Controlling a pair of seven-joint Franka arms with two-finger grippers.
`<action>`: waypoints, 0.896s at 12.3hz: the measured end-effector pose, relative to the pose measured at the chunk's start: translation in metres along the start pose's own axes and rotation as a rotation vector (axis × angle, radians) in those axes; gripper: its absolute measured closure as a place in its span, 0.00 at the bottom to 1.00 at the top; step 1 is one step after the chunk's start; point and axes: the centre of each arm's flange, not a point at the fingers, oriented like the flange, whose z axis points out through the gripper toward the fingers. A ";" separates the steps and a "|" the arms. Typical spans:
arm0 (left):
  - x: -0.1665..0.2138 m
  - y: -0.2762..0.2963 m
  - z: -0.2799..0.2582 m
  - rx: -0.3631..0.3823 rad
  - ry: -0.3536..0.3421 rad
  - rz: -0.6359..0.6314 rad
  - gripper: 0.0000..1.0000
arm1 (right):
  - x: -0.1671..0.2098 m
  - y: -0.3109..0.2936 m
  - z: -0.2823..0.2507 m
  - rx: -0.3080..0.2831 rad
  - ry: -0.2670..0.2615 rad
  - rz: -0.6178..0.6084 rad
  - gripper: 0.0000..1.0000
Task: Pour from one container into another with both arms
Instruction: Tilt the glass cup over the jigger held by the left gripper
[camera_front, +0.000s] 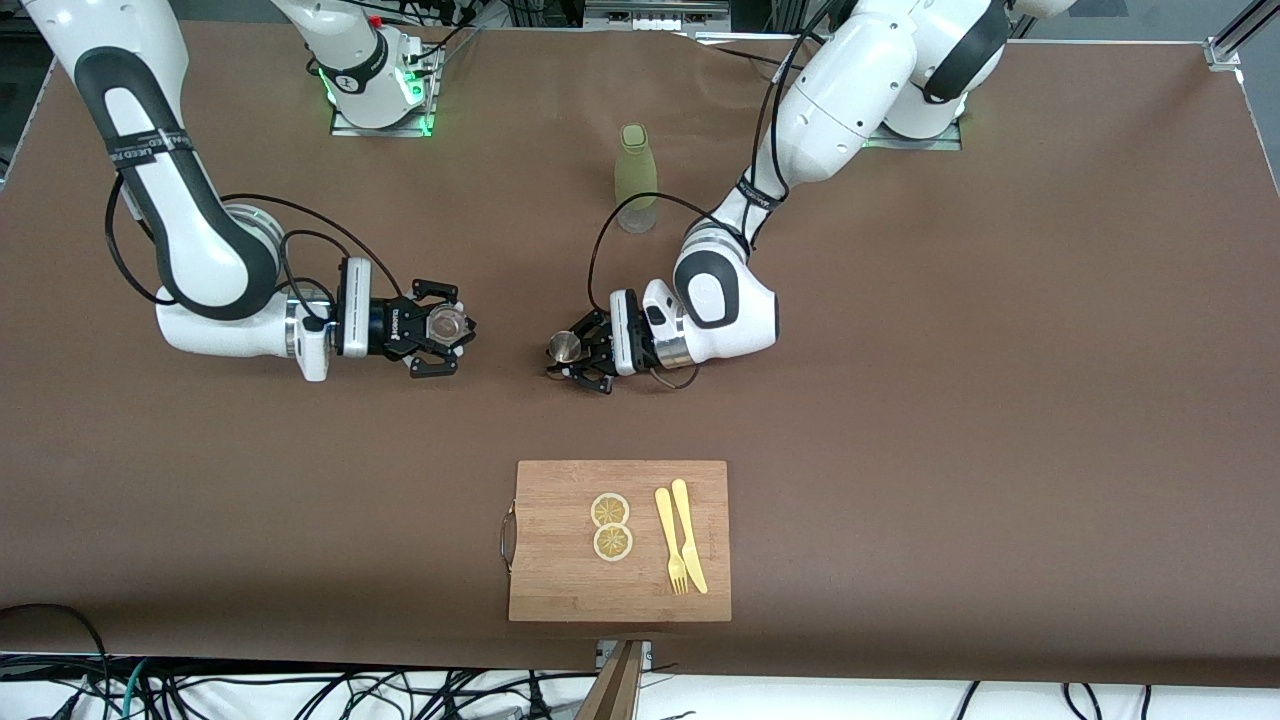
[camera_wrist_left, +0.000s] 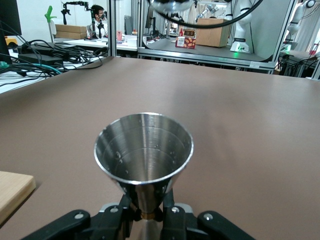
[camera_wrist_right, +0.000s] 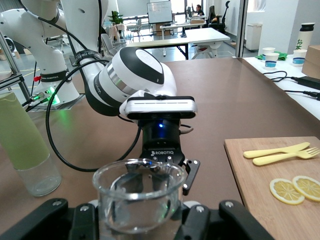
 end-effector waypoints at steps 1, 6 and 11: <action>0.000 0.001 0.001 0.006 -0.008 0.002 0.74 | 0.005 -0.002 0.004 0.003 -0.005 0.002 0.86; 0.002 0.014 0.011 0.021 -0.040 -0.019 0.75 | 0.016 -0.005 0.022 -0.005 -0.033 -0.004 0.86; 0.007 0.015 0.015 0.037 -0.049 -0.039 0.75 | 0.017 -0.005 0.024 -0.007 -0.032 0.001 0.86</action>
